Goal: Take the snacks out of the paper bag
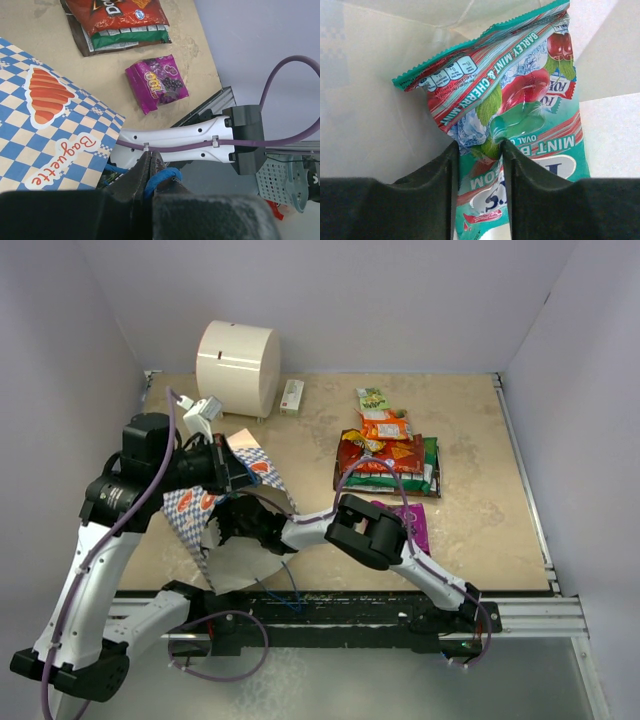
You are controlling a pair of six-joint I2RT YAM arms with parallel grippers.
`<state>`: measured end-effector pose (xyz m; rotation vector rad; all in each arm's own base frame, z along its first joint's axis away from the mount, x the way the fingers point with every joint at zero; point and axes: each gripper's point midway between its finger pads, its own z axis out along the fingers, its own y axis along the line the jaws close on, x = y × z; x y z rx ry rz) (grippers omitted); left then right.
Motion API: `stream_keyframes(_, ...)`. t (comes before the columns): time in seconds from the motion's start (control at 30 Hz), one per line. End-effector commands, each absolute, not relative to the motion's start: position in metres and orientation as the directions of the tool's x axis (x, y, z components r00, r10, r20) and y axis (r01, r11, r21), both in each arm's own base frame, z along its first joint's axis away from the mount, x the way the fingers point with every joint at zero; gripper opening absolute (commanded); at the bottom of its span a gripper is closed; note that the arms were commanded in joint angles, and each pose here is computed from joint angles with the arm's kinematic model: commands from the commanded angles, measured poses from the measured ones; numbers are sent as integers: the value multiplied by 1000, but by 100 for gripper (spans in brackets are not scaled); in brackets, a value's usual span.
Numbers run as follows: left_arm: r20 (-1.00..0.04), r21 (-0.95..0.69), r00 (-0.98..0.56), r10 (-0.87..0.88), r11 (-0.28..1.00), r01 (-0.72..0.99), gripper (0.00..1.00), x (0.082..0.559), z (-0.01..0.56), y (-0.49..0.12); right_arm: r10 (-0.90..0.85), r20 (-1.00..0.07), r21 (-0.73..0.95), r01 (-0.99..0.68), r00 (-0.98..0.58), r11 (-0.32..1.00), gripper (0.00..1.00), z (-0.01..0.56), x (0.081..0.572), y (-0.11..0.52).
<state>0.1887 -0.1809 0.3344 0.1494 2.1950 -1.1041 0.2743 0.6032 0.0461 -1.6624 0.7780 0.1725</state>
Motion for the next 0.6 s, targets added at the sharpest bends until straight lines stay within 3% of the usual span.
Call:
stream_keyframes(0.0,-626,-681,-751,-208,615,397,0,179,347,-180,-328,-529,-828,-561,783,-5,34,80,276,618)
stream_keyframes(0.33,-624,-662,-737,-260,677,322,0,180,340,-166,-308,-552,-814,-581,775,-3,2,112,267,602)
stream_keyframes(0.57,-619,-642,-728,-294,724,253,0,190,330,-156,-277,-643,-750,-660,714,40,0,142,242,559)
